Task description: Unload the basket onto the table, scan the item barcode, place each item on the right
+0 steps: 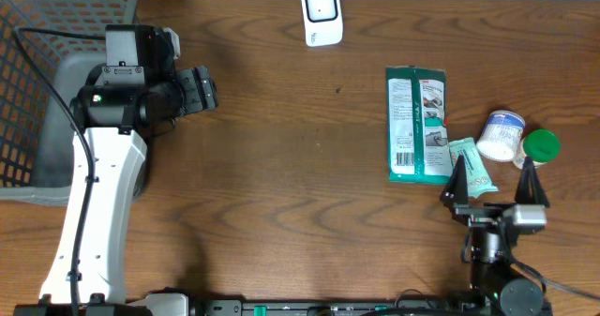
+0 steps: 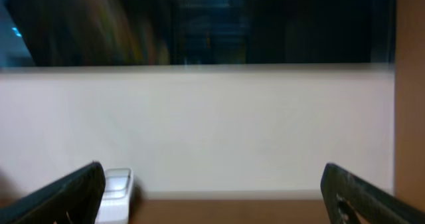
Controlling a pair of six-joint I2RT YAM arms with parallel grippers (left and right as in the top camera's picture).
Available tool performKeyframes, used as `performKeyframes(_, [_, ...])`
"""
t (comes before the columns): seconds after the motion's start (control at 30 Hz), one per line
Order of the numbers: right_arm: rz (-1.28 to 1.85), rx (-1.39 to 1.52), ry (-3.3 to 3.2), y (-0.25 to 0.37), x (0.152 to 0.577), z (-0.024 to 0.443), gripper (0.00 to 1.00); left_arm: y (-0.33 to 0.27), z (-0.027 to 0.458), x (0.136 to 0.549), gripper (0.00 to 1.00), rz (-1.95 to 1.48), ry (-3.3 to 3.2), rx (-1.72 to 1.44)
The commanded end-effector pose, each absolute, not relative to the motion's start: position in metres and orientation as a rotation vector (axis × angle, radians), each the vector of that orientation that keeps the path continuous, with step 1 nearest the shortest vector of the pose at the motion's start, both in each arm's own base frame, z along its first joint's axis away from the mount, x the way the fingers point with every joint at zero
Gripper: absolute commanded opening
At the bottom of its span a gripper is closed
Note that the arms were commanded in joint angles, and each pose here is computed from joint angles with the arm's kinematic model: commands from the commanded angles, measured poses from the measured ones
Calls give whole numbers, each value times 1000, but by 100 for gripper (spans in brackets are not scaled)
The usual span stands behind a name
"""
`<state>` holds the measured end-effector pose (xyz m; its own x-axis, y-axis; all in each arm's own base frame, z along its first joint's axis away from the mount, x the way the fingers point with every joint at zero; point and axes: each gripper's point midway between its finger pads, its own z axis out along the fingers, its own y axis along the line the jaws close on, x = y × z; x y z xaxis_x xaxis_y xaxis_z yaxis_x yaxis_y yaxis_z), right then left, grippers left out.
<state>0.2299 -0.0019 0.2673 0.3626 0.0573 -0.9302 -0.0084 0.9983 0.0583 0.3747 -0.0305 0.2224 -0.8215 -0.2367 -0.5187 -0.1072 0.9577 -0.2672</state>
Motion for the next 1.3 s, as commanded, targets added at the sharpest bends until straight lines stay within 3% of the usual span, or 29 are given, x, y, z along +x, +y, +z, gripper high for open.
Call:
performKeyframes(0.0, [60, 113, 1305, -7, 238, 239, 99, -29, 222, 375, 85, -302, 2536, -234])
performKeyframes(0.27, [19, 102, 1641, -7, 246, 157, 99, -30, 222, 375, 84, -302, 2536, -234])
performKeyframes(1.27, [-10, 63, 1639, -7, 246, 158, 99, -29, 223, 375, 84, -302, 2534, -234])
